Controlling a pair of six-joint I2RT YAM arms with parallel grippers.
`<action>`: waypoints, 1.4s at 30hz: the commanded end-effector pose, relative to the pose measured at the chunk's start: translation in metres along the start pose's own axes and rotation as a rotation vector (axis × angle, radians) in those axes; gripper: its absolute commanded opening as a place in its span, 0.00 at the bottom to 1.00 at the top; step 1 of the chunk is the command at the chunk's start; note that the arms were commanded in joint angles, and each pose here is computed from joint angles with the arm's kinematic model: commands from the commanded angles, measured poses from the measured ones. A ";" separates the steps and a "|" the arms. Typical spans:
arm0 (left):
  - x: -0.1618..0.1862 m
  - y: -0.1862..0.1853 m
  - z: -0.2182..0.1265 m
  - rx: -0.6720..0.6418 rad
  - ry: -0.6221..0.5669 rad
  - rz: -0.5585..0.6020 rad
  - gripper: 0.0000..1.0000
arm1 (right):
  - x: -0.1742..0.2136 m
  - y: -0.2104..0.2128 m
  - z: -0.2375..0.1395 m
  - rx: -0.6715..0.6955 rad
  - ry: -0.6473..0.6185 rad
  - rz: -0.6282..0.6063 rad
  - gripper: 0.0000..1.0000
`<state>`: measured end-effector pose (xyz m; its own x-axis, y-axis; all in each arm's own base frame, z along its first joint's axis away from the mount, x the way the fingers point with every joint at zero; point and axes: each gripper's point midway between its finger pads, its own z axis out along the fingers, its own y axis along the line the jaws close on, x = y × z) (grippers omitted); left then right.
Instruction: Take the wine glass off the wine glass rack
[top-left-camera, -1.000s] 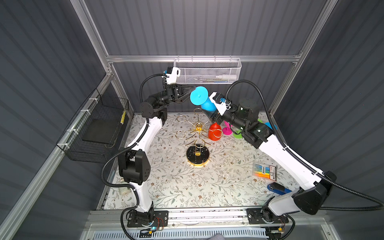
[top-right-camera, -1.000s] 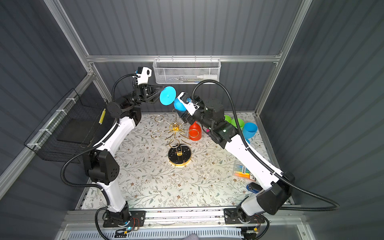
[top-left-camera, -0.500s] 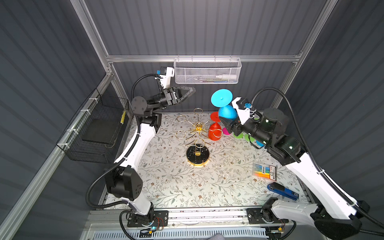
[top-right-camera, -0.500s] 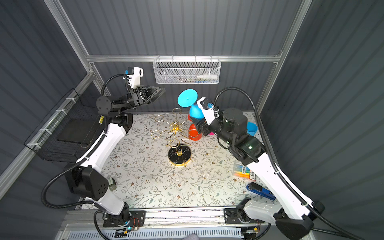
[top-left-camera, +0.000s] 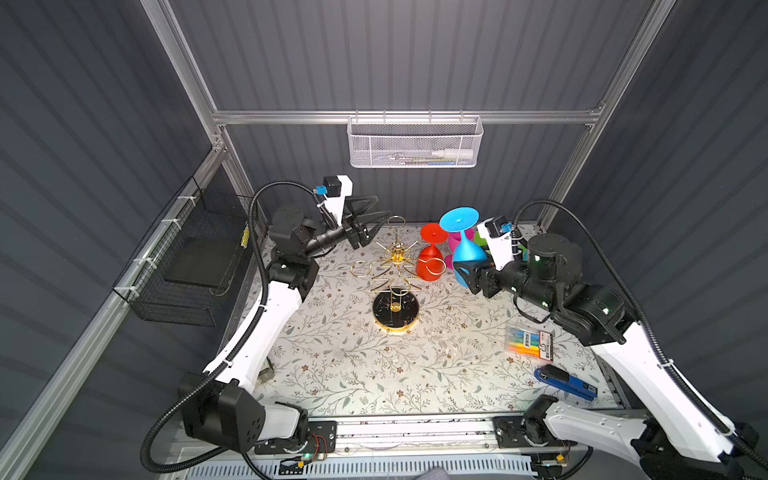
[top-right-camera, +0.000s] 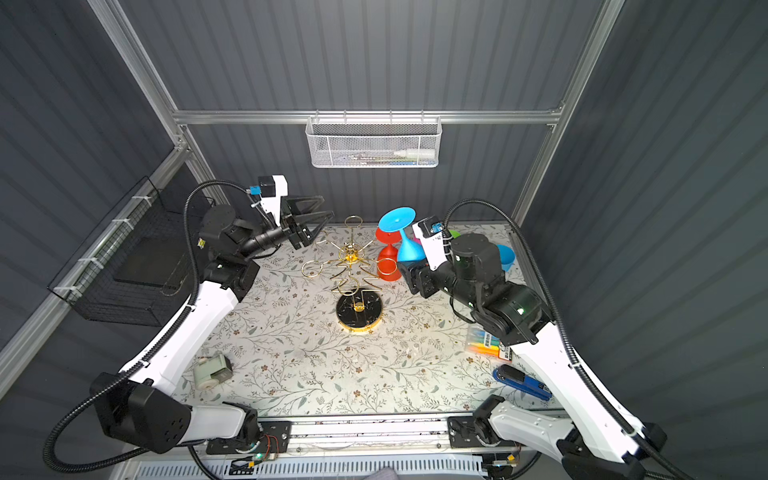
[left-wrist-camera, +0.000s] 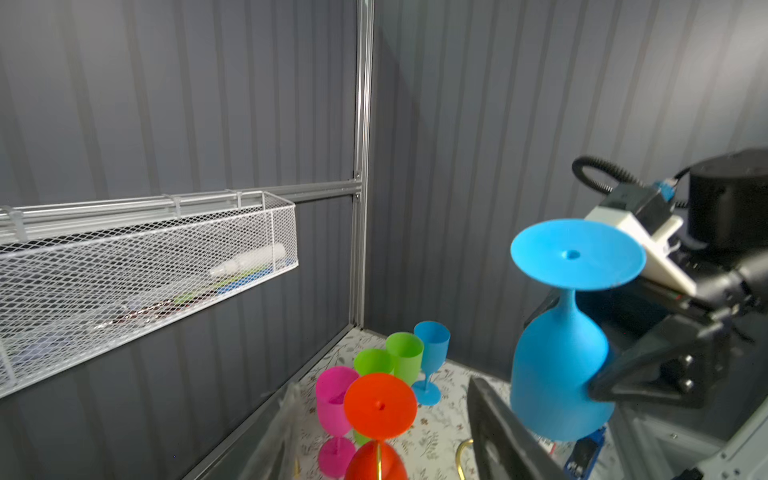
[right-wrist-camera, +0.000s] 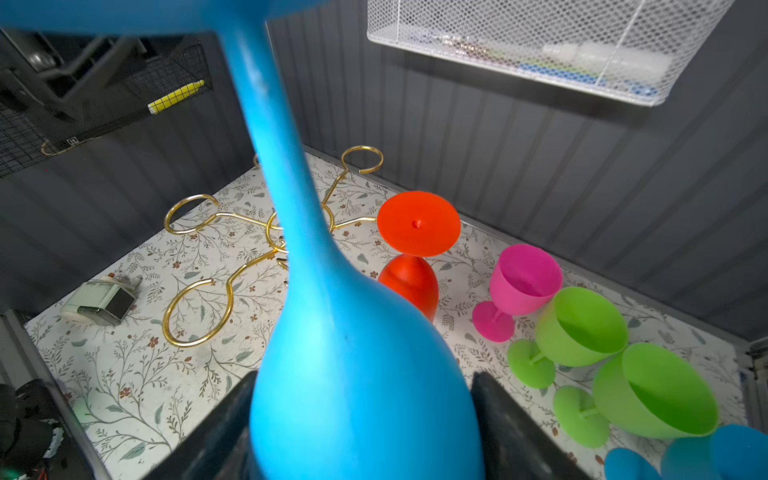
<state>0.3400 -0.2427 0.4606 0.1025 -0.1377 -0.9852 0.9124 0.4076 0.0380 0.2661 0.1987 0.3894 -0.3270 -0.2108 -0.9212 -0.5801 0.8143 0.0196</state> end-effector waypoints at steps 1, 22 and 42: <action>-0.011 -0.015 -0.002 0.033 -0.040 0.297 0.63 | 0.004 0.006 0.001 -0.027 0.036 0.046 0.51; 0.008 -0.059 0.038 0.140 -0.029 0.605 0.54 | 0.005 0.036 0.026 -0.142 0.152 0.059 0.48; 0.001 -0.072 0.043 0.161 -0.050 0.611 0.28 | 0.012 0.056 0.037 -0.200 0.209 0.064 0.47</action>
<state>0.2946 -0.3099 0.4474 0.6051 0.0504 -0.7945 0.7547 0.2814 0.5926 0.2644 0.2587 0.3613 -0.5028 -0.2741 -0.8198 -0.6638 0.7299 0.1631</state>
